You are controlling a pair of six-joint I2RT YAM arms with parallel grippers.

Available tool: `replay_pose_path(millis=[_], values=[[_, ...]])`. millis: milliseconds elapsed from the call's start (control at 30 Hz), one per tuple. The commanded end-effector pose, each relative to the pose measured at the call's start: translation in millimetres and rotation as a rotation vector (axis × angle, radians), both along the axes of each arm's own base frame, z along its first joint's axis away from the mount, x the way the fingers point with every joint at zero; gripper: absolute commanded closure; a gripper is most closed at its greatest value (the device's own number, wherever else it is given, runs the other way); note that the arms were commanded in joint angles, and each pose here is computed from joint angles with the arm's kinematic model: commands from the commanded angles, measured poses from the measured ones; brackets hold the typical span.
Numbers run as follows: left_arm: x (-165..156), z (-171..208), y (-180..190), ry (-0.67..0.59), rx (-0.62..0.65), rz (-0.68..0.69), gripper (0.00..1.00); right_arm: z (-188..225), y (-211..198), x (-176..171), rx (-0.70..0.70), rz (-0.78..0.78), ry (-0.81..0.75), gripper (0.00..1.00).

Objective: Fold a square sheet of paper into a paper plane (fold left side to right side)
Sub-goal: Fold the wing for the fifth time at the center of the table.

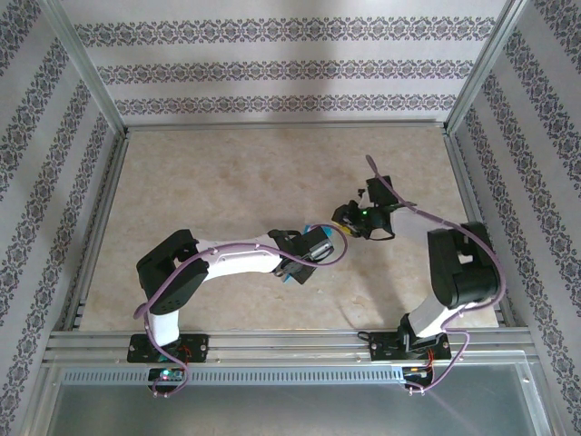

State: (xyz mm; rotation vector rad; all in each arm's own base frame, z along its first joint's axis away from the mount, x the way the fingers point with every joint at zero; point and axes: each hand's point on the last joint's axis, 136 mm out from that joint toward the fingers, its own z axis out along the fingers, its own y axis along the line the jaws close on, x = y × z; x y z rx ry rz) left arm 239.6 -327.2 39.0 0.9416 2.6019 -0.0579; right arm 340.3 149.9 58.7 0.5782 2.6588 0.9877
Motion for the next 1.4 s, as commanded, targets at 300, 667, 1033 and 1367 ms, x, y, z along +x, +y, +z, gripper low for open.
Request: replay_pose_path(millis=[300,667,1033,1367], values=[[-8,-3,-26,0.131,-0.158,-0.001,0.93,24,-68,-31,-0.219,-0.054,-0.099,0.55],[-2,-2,-43,0.376,-0.395,0.027,0.96,31,-60,-40,-0.176,-0.011,-0.16,0.49],[21,15,-57,0.498,-0.673,0.122,0.97,22,-33,-44,-0.06,0.027,-0.17,0.48],[32,13,-64,0.558,-0.806,0.2,0.97,8,1,-41,-0.007,0.046,-0.163,0.53]])
